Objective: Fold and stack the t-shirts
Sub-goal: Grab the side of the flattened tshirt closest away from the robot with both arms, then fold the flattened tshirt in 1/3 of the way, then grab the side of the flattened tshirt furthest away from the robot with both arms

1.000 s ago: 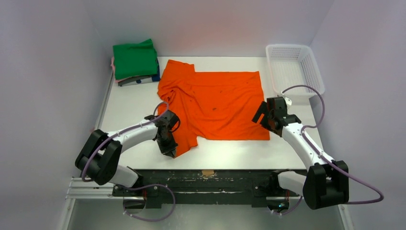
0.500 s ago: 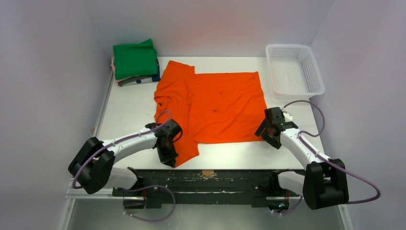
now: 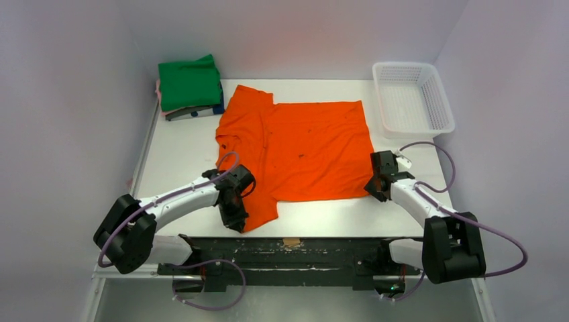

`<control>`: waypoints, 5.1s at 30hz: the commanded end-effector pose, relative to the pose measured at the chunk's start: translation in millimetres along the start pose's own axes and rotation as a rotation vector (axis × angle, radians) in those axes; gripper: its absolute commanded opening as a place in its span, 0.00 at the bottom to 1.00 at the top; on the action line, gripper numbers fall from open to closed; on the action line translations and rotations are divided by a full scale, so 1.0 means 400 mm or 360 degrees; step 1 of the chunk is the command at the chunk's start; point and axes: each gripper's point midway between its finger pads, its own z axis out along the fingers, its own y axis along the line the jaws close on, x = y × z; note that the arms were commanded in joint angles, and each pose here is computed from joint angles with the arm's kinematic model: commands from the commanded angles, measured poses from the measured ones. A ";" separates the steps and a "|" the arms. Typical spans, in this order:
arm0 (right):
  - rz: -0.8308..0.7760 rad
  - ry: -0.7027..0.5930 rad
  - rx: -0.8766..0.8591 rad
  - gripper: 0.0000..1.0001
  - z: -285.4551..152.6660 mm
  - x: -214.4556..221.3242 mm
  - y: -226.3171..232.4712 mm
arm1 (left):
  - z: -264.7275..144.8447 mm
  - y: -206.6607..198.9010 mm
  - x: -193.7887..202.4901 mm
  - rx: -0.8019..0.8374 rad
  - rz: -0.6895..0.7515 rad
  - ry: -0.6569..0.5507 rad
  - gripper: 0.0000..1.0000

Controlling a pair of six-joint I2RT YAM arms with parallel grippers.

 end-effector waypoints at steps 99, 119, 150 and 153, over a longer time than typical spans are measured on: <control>-0.0434 0.0236 -0.0315 0.73 0.083 0.009 0.297 | 0.005 -0.250 -0.534 0.0431 -0.0103 -0.0227 0.89; -0.0349 0.0478 -0.0026 0.99 -0.088 0.166 -0.016 | 0.096 -0.070 -0.119 0.0160 0.0016 0.0003 0.89; -0.0373 -0.0076 -0.0329 0.99 -0.196 -0.102 0.155 | -0.257 -0.148 -0.281 0.0361 0.0054 -0.0587 1.00; -0.0358 -0.0125 -0.0358 0.99 -0.196 -0.133 0.180 | -0.304 -0.195 -0.419 0.0402 0.0001 -0.0688 1.00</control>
